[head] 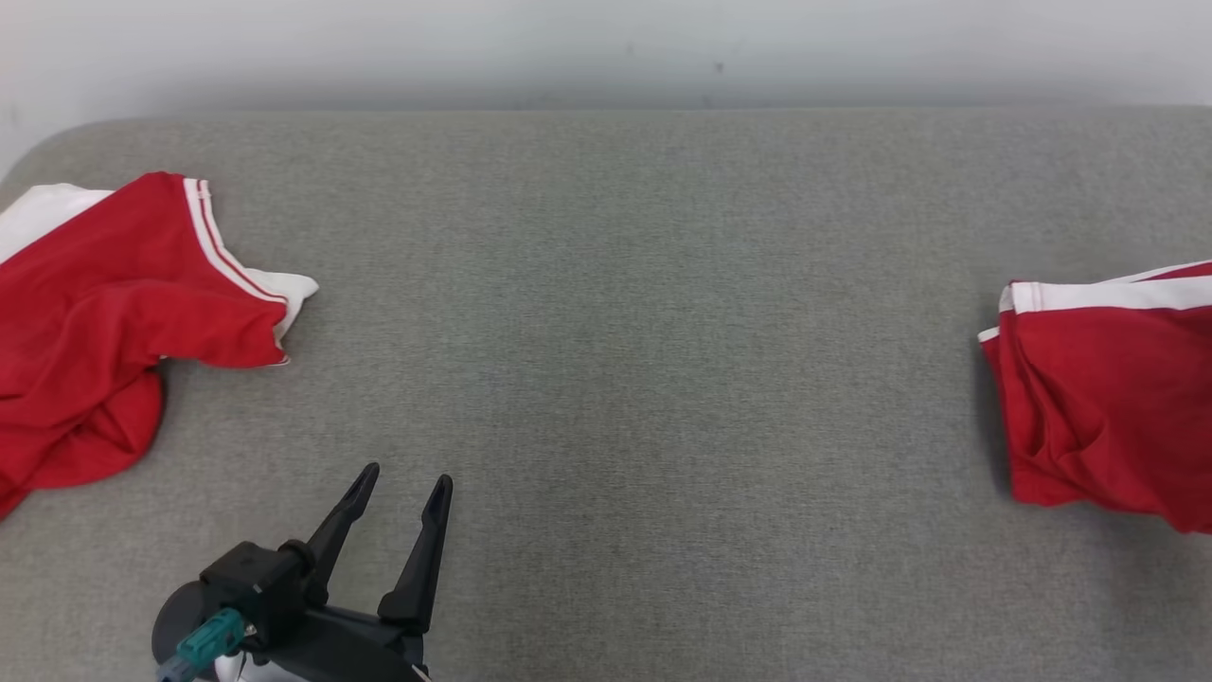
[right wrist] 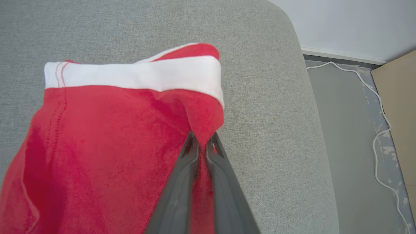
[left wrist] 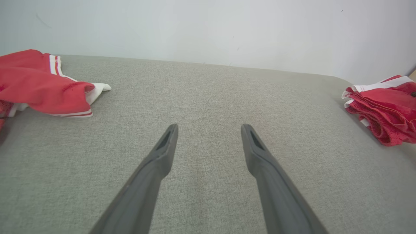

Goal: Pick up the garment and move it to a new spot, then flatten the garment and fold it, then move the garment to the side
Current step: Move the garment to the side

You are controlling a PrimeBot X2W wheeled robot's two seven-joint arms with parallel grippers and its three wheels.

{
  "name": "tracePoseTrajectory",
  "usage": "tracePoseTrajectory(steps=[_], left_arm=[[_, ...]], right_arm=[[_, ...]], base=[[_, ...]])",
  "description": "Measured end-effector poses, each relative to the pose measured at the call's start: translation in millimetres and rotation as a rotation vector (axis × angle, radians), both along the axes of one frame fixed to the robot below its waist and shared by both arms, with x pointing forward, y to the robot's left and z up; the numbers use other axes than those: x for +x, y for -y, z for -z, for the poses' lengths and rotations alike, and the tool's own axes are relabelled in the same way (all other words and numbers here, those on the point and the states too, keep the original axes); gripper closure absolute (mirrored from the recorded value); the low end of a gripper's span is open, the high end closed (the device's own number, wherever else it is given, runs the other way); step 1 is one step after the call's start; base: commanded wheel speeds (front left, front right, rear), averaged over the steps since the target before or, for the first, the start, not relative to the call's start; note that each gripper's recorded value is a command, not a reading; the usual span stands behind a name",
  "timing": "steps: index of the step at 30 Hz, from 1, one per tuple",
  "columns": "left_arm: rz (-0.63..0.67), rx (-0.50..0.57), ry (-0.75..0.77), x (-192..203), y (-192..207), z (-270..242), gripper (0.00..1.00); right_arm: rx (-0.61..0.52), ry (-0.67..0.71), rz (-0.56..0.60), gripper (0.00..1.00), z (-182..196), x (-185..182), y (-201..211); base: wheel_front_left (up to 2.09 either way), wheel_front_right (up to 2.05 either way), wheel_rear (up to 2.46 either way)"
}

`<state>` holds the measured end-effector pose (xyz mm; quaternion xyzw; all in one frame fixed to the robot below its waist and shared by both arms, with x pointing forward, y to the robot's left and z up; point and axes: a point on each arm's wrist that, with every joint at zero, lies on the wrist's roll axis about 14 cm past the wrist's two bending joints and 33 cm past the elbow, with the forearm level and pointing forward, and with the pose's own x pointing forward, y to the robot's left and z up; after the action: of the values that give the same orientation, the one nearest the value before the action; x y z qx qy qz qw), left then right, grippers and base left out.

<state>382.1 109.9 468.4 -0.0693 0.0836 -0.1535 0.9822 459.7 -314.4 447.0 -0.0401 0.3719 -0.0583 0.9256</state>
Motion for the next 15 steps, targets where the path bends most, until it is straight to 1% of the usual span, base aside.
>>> tracePoseTrajectory(steps=[6, 15], left_arm=[[0.04, -0.006, 0.001, 9, 13, 0, 0.0], [0.076, -0.009, -0.005, 15, 25, 2, 0.0]], right_arm=[[-0.035, 0.017, 0.033, 1.0, -4, -9, 26], [-0.063, 0.039, 0.017, 1.0, -3, -9, 29]], base=[[0.0, 0.0, 0.0], [0.0, 0.0, 0.0]])
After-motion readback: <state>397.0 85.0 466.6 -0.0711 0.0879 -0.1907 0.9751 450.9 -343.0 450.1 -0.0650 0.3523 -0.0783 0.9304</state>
